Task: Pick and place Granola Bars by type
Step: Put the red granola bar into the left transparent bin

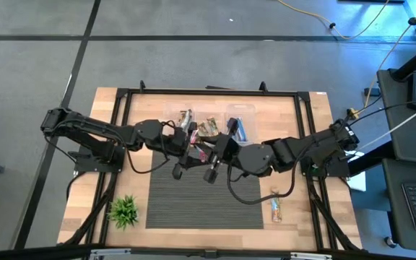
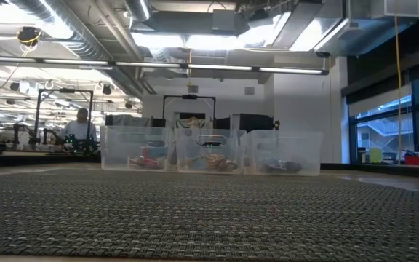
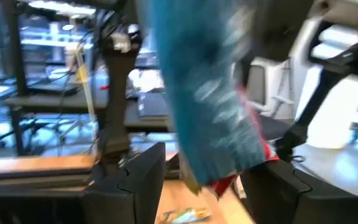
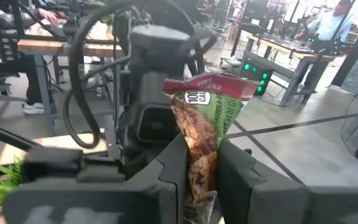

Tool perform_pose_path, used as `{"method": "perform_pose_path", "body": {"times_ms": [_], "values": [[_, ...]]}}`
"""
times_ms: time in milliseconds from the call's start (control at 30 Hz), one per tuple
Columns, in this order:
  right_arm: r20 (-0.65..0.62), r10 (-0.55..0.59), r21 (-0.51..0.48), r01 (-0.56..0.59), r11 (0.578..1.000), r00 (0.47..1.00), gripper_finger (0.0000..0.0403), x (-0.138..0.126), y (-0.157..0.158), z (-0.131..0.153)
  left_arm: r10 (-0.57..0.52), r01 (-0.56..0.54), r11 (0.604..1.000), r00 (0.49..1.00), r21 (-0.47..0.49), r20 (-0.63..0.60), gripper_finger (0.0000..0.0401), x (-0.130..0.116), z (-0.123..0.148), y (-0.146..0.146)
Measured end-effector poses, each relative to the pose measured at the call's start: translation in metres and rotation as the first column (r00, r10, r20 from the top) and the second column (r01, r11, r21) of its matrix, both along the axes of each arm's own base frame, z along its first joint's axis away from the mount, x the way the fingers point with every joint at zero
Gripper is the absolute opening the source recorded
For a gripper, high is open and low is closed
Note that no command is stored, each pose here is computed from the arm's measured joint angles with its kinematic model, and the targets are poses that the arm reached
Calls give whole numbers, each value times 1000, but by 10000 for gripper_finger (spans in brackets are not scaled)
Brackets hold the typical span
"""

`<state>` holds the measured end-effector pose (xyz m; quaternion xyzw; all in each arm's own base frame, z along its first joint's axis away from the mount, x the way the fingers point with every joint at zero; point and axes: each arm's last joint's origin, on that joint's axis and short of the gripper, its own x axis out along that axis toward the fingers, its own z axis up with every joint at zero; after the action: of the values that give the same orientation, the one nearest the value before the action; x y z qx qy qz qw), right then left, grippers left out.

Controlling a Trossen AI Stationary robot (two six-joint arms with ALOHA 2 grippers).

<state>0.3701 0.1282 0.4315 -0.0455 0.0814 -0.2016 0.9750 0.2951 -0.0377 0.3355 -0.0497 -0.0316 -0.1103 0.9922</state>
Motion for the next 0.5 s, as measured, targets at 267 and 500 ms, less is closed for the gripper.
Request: {"method": "perform_pose_path", "body": {"times_ms": [267,500], "values": [[-13,-2,-11,2,1000,1000,71,0,0,-1,-66,66,998,997,-18,29,193,-6,7,-1],[-17,-1,-19,1,1000,1000,71,0,0,-2,-70,69,991,997,-116,-9,194,-6,6,-1]]}}
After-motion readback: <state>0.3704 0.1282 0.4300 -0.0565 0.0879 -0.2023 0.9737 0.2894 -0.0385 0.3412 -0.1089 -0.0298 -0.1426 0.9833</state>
